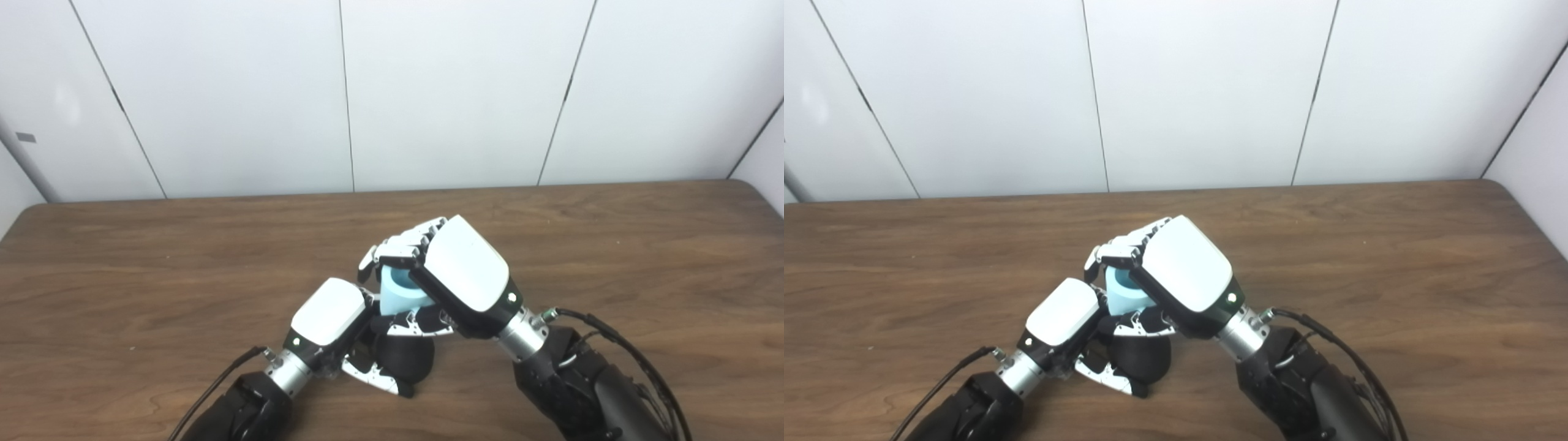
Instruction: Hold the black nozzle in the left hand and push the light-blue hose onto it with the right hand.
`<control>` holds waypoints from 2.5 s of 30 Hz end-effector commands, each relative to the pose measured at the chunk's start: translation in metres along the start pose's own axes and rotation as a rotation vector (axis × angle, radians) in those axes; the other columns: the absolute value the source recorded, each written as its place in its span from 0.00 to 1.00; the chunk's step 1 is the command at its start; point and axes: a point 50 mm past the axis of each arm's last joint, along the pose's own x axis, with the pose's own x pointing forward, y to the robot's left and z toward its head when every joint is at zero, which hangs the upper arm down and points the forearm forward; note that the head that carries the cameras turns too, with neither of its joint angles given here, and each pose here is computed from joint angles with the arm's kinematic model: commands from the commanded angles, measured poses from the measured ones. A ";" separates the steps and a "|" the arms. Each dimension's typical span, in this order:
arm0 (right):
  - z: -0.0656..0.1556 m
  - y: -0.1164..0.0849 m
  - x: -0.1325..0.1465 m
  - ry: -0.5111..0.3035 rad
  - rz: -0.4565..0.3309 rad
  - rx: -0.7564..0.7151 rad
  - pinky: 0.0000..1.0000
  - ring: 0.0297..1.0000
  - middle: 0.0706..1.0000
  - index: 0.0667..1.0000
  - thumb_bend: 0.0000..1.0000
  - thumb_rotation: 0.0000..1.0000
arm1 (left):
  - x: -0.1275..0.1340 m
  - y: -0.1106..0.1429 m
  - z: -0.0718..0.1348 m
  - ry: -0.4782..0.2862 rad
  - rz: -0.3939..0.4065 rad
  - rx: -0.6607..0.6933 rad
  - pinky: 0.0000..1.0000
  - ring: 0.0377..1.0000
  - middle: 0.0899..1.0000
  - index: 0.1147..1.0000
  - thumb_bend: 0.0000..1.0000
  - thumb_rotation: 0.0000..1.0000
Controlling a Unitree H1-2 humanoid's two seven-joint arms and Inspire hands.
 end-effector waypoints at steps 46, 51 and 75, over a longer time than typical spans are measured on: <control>0.001 -0.007 -0.006 0.142 0.263 0.057 0.82 0.91 0.92 0.91 0.84 0.69 | -0.033 -0.050 0.012 0.062 -0.115 -0.089 0.08 0.09 0.13 0.41 0.52 0.04; 0.001 -0.007 -0.006 0.136 0.252 0.033 0.84 0.92 0.92 0.90 0.85 0.67 | -0.033 -0.050 0.011 0.063 -0.114 -0.090 0.08 0.09 0.12 0.41 0.52 0.04; 0.020 -0.042 0.007 0.125 -0.035 0.227 0.80 0.86 0.88 0.87 0.86 0.75 | -0.031 -0.054 0.010 0.070 -0.121 -0.083 0.08 0.09 0.12 0.41 0.52 0.04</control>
